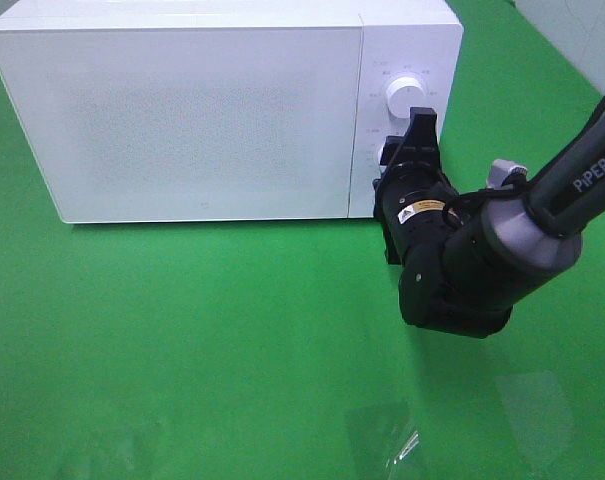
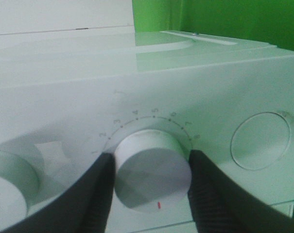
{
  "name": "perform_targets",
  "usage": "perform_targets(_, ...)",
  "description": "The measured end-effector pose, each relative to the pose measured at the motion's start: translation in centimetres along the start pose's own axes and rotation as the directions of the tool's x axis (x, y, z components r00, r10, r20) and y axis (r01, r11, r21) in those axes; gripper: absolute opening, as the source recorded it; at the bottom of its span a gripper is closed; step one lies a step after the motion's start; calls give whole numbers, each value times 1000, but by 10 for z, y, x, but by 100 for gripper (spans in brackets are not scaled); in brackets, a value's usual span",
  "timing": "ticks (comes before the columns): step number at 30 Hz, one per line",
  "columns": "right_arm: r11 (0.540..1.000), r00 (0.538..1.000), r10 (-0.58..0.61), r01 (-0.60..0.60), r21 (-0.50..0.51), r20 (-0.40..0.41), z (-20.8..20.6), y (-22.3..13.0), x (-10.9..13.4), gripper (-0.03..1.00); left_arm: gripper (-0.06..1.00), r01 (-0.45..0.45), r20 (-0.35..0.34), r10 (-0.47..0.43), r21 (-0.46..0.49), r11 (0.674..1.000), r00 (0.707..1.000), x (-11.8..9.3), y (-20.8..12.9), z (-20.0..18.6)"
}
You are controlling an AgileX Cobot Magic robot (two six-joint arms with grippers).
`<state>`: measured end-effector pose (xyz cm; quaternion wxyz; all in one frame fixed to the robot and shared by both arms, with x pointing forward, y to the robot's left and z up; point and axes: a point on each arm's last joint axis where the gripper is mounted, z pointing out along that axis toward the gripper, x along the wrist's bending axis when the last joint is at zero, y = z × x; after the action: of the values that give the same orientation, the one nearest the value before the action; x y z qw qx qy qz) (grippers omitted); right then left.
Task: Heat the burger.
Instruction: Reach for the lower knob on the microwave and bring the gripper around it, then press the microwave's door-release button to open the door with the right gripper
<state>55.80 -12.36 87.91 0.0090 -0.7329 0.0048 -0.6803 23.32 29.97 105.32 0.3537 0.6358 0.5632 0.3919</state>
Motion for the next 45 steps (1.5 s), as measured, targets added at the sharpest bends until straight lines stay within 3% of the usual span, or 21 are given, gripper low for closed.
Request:
perform_targets(9,995,996,-94,94,23,7,0,-2,-1,52,99,0,0,0,0,1000,1000,0,0,0)
perform_targets(15,985,986,-166,164,57,23,-2,-5,-3,67,99,0,0,0,0,1000,1000,0,0,0)
perform_targets(20,975,977,-212,210,71,23,-4,-3,-1,70,99,0,0,0,0,1000,1000,0,0,0)
perform_targets(26,899,905,-423,413,146,38,-19,2,17,72,99,0,0,0,0,1000,1000,0,0,0)
perform_targets(27,844,858,-513,498,197,28,-25,2,22,72,99,0,0,0,0,1000,1000,0,0,0)
perform_targets(28,844,858,-513,498,197,28,-25,2,22,72,99,0,0,0,0,1000,1000,0,0,0)
perform_targets(29,782,805,-592,571,250,15,-30,1,25,72,99,0,0,0,0,1000,1000,0,0,0)
perform_targets(32,744,772,-635,609,273,9,-33,1,25,72,99,0,0,0,0,1000,1000,0,0,0)
perform_targets(34,575,624,-781,734,361,-25,-45,5,27,72,99,0,0,0,0,1000,1000,0,0,0)
perform_targets(35,575,624,-781,734,361,-25,-45,5,27,72,99,0,0,0,0,1000,1000,0,0,0)
perform_targets(36,483,545,-837,783,392,-55,-49,6,30,72,99,0,0,0,0,1000,1000,0,0,0)
perform_targets(37,483,545,-837,783,392,-55,-49,6,30,72,99,0,0,0,0,1000,1000,0,0,0)
perform_targets(38,388,462,-882,823,414,-92,-52,7,36,72,99,0,0,0,0,1000,1000,0,0,0)
perform_targets(39,388,462,-882,823,414,-92,-52,7,36,72,99,0,0,0,0,1000,1000,0,0,0)
perform_targets(40,279,368,-919,859,428,-141,-54,9,42,72,99,0,0,0,0,1000,1000,0,0,0)
perform_targets(41,279,368,-919,859,428,-141,-54,9,42,72,99,0,0,0,0,1000,1000,0,0,0)
perform_targets(42,177,284,-941,876,450,-183,-56,14,49,72,99,0,0,0,0,1000,1000,0,0,0)
perform_targets(43,177,284,-941,876,450,-183,-56,14,49,72,99,0,0,0,0,1000,1000,0,0,0)
perform_targets(44,96,222,-950,874,476,-217,-58,20,55,72,99,0,0,0,0,1000,1000,0,0,0)
perform_targets(45,96,222,-950,874,476,-217,-58,20,55,72,99,0,0,0,0,1000,1000,0,0,0)
